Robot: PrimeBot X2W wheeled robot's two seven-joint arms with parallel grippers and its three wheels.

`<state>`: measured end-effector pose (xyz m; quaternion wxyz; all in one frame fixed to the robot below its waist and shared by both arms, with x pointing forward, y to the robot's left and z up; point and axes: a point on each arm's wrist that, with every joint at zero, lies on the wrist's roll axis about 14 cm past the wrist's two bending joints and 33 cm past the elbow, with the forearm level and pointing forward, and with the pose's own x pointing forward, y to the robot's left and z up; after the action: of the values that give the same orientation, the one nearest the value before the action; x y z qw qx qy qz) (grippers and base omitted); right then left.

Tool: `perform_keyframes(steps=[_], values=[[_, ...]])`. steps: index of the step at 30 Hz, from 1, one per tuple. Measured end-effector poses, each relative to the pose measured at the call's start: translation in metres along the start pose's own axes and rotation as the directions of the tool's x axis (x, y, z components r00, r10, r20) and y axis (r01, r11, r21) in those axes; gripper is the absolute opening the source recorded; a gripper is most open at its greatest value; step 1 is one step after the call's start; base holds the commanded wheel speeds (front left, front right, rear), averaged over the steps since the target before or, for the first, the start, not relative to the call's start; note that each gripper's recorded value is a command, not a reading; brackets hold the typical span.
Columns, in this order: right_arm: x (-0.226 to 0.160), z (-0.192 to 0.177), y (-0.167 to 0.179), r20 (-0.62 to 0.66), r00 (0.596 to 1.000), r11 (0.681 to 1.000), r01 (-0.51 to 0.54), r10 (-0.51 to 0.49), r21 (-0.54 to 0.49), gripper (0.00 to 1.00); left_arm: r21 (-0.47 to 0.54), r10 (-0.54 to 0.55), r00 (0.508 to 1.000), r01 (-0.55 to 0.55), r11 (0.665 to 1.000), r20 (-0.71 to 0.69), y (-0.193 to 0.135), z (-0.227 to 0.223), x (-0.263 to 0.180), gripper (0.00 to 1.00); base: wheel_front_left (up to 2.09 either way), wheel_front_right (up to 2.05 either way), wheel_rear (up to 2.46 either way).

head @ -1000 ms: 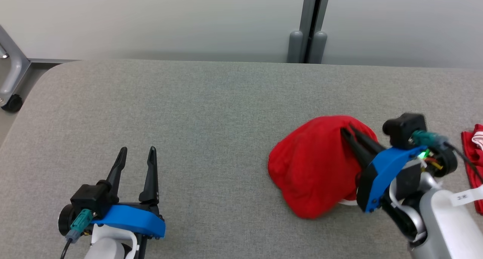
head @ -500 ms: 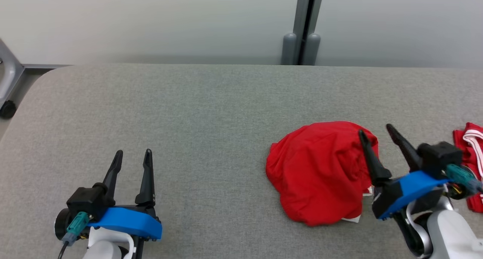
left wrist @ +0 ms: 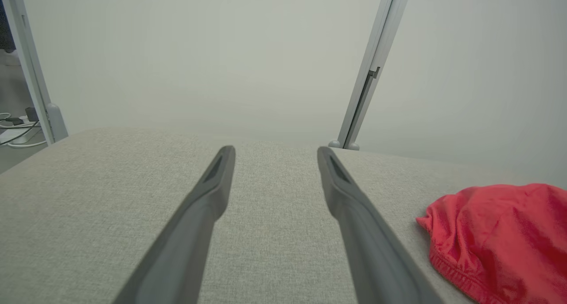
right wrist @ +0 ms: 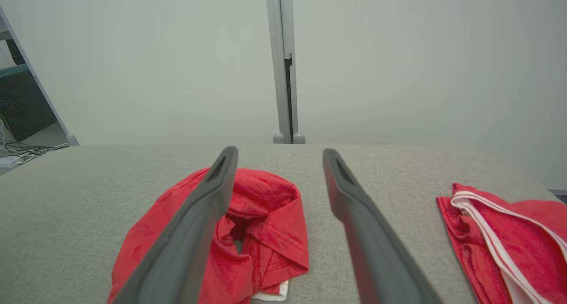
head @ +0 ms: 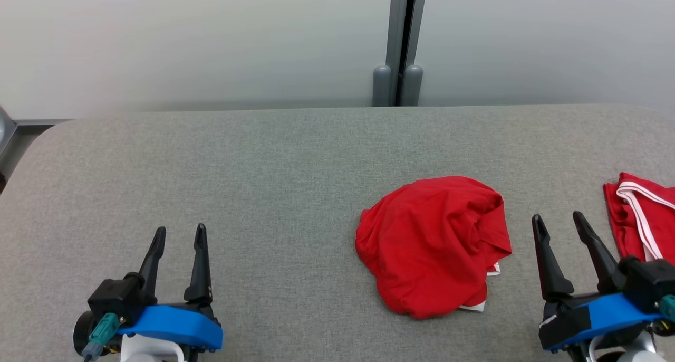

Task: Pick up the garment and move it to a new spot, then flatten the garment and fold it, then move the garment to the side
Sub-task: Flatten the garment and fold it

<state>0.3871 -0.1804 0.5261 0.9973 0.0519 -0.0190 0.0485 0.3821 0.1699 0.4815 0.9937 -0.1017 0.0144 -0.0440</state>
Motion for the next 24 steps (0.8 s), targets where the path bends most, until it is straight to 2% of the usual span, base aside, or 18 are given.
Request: perform_keyframes(steps=[5,14,19,24], values=[[-0.010,-0.006,-0.004,-0.011,0.999,0.999,0.034,-0.033,0.037,1.00,-0.004,0.014,1.000,-0.014,1.000,-0.004,0.003,-0.002,-0.005,1.00,0.00,0.00,0.00],[-0.013,-0.016,0.003,-0.045,0.999,0.998,0.024,-0.021,0.053,1.00,-0.015,-0.018,1.000,0.018,1.000,-0.017,-0.009,-0.008,-0.004,1.00,0.00,0.00,0.00],[-0.011,-0.020,0.005,-0.059,0.998,0.998,0.019,-0.016,0.054,1.00,-0.031,-0.172,0.981,0.170,0.985,-0.092,-0.053,-0.027,-0.004,1.00,0.00,0.00,0.00],[-0.008,-0.024,0.009,-0.074,0.997,0.998,0.009,-0.005,0.057,1.00,-0.058,-0.336,0.924,0.331,0.942,-0.183,-0.111,-0.052,-0.005,1.00,0.00,0.00,0.00]])
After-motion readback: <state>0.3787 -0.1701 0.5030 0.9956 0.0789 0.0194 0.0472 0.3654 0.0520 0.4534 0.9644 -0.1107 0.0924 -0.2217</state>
